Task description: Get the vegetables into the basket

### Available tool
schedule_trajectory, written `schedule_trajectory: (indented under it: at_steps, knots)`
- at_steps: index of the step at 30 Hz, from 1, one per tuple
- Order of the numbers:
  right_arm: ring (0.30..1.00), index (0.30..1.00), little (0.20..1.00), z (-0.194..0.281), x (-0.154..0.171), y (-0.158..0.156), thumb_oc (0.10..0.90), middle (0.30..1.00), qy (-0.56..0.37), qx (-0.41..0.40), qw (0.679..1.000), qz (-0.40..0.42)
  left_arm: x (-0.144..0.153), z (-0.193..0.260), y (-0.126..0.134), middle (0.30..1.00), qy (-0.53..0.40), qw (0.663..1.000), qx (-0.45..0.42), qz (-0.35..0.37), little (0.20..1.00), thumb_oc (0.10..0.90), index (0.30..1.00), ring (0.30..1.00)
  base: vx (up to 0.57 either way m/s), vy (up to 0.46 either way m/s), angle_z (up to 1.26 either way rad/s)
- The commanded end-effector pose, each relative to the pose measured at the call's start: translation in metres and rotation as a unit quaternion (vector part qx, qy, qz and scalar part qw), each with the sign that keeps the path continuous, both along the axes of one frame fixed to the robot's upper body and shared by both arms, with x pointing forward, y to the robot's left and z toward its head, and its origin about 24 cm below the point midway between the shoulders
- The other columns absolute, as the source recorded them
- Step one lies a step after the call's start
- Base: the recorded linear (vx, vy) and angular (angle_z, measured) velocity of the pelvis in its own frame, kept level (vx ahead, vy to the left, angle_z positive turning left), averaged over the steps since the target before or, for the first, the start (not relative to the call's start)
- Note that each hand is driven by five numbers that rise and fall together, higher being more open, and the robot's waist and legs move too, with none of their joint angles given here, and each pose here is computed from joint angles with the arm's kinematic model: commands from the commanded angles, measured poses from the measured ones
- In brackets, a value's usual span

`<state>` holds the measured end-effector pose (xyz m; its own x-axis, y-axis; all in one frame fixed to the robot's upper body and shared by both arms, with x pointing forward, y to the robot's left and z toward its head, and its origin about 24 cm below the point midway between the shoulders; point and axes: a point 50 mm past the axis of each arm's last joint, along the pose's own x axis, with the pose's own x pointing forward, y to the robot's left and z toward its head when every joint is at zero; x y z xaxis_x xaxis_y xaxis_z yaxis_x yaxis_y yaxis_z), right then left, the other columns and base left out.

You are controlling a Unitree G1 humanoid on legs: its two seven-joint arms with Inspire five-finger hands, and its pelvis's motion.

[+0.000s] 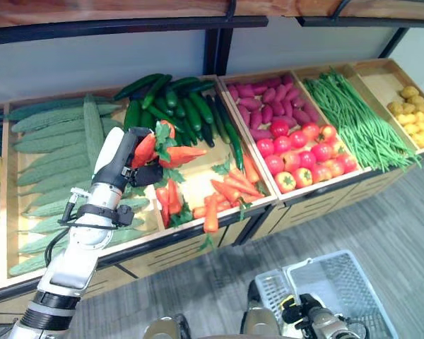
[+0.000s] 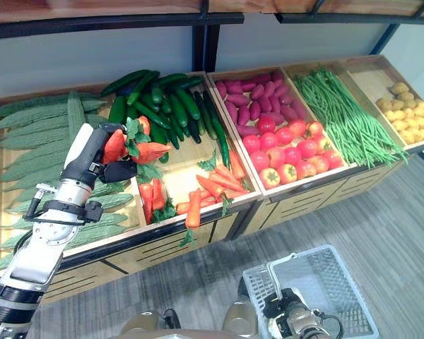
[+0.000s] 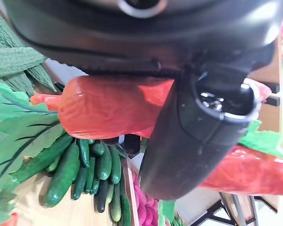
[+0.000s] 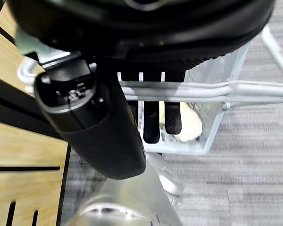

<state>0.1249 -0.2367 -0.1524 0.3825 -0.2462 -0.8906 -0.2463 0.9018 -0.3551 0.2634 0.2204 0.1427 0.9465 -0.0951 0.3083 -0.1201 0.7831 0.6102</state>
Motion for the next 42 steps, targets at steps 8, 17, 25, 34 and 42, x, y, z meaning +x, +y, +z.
schedule_trajectory:
  at_steps: [8, 17, 25, 34, 42]
  knots:
    - [0.300, 0.300, 0.300, 0.003, 0.016, 0.013, 0.400, 0.300, -0.018, 0.002, 0.998, 0.067, -0.019, 0.062, -0.002, 0.300, -0.158, 0.987, 0.010, -0.022, 0.300, 0.400, 0.300, 0.300, -0.16, -0.124, -0.82]
    - [0.300, 0.300, 0.300, -0.002, -0.008, 0.001, 0.400, 0.300, 0.011, -0.008, 0.999, 0.045, -0.018, 0.054, -0.006, 0.300, -0.142, 0.989, 0.004, -0.026, 0.300, 0.400, 0.300, 0.300, -0.05, -0.163, -0.13]
    - [0.300, 0.300, 0.300, -0.004, -0.020, -0.004, 0.400, 0.300, 0.016, -0.012, 1.000, 0.020, -0.015, 0.051, -0.008, 0.300, -0.135, 0.990, -0.007, -0.028, 0.300, 0.400, 0.300, 0.300, -0.05, -0.108, -0.03]
    - [0.300, 0.300, 0.300, -0.003, -0.033, -0.019, 0.400, 0.300, 0.017, -0.024, 0.999, -0.019, -0.011, 0.046, -0.011, 0.300, -0.125, 0.991, -0.029, -0.029, 0.300, 0.400, 0.300, 0.300, -0.02, -0.101, -0.19]
    - [0.300, 0.300, 0.300, 0.001, -0.030, -0.029, 0.400, 0.300, 0.003, -0.035, 0.999, -0.031, -0.006, 0.044, -0.016, 0.300, -0.122, 0.991, -0.036, -0.037, 0.300, 0.400, 0.300, 0.300, -0.02, -0.090, -0.16]
